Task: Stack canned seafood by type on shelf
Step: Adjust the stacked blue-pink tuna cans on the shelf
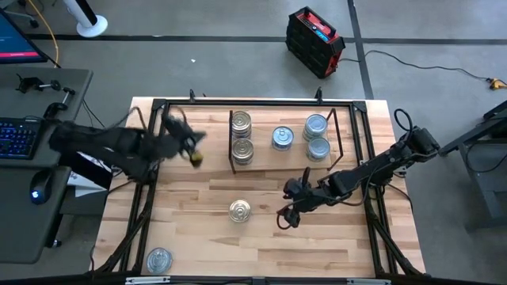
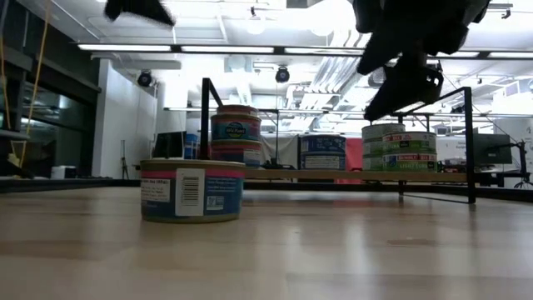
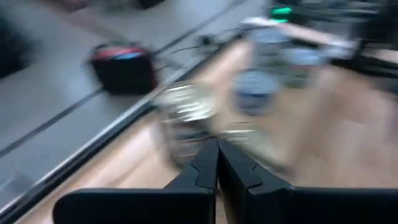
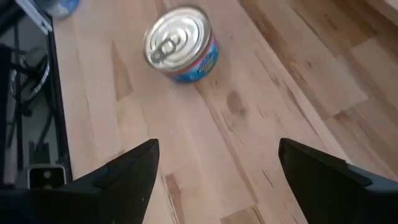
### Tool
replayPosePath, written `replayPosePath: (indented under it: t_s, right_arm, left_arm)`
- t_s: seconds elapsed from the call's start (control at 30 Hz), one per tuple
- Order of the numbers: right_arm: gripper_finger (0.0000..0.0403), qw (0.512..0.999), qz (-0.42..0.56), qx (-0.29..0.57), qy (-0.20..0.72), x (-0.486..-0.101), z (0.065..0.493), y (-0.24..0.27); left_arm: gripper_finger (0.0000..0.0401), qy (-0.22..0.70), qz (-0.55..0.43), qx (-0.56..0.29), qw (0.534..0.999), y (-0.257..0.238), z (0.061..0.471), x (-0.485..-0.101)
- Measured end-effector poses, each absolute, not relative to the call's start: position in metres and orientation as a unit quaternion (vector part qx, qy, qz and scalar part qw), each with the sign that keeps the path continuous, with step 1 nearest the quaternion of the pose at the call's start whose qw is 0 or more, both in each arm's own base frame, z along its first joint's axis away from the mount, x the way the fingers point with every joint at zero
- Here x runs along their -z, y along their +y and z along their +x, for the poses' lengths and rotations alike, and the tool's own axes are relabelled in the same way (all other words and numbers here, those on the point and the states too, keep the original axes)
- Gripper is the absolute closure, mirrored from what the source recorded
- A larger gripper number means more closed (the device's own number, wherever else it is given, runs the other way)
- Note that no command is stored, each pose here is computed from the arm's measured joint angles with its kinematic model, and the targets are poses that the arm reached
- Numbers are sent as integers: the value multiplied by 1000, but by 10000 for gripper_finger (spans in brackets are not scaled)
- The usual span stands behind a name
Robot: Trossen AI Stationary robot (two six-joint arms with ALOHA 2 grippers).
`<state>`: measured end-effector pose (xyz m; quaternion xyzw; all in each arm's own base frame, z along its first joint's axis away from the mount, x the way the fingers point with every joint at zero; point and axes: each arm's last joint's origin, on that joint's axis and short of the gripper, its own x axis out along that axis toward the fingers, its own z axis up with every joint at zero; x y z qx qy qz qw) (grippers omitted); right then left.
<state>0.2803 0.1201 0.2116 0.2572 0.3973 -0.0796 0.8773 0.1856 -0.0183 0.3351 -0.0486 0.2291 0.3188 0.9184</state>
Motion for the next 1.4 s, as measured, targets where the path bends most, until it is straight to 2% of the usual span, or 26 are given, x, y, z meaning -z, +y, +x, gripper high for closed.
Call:
replayPosePath:
  t_s: [0.07,0.23,0.4,0.53,0.77,0.9,1.4]
  right_arm:
    - [82,879,267,84,387,-213,281,120]
    - [82,881,295,82,360,-217,285,122]
    - [82,881,334,99,321,-221,289,122]
    - [82,884,351,114,286,-225,292,122]
    - [82,891,358,122,252,-229,295,122]
    - [82,891,360,121,248,-230,296,122]
    - [82,894,356,145,232,-231,298,115]
  left_arm:
    - [401,243,-71,-361,898,5,178,-325]
    - [401,301,-159,-375,862,55,184,-278]
    - [401,243,-259,-397,846,96,193,-247]
    - [401,184,-337,-368,847,118,198,-239]
    - [401,175,-461,-299,817,140,206,-224]
    - [401,172,-490,-298,801,145,206,-220]
    - [401,142,-531,-282,786,150,222,-211]
